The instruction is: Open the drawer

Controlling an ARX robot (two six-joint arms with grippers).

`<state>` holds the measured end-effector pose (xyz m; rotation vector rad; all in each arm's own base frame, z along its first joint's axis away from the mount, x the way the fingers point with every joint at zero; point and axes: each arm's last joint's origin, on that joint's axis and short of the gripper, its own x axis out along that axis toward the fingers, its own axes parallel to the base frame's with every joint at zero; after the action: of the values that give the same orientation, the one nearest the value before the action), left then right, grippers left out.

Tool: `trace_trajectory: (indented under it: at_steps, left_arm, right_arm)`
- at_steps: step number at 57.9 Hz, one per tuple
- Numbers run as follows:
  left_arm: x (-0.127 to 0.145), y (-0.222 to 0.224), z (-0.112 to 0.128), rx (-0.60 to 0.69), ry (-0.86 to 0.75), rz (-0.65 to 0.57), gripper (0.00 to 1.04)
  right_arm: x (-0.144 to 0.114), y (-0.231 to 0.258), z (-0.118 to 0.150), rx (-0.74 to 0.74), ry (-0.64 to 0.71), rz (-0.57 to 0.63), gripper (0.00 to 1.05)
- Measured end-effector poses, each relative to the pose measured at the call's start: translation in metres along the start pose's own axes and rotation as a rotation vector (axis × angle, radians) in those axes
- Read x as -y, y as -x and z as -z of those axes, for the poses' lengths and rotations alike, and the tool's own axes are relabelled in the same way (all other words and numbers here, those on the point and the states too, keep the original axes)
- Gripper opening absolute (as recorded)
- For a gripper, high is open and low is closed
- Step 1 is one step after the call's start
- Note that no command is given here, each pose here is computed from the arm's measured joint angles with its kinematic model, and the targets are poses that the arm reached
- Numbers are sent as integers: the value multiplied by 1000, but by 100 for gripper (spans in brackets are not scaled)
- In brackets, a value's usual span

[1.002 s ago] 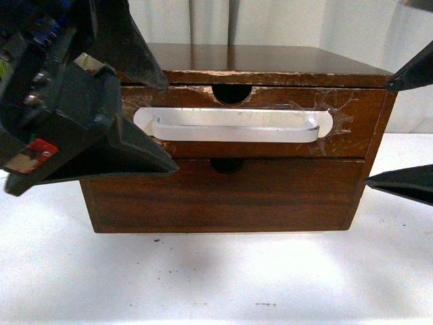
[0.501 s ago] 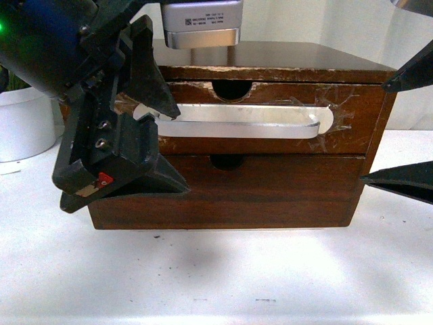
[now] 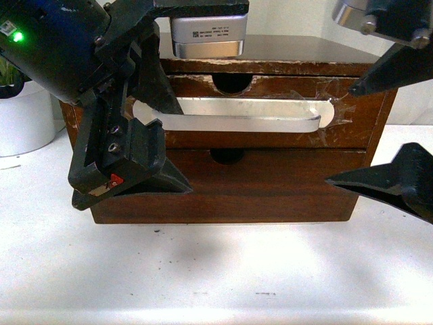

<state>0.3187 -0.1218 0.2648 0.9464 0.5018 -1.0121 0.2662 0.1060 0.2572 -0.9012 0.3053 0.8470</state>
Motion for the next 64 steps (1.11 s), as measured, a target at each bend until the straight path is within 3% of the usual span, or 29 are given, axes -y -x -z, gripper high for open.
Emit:
trace_trajectory:
  at_steps: [64]
  left_arm:
    - [-1,1,4,20,11,-2,98]
  right_arm:
    - [-2,-54,-15,-38,-42,-83,96]
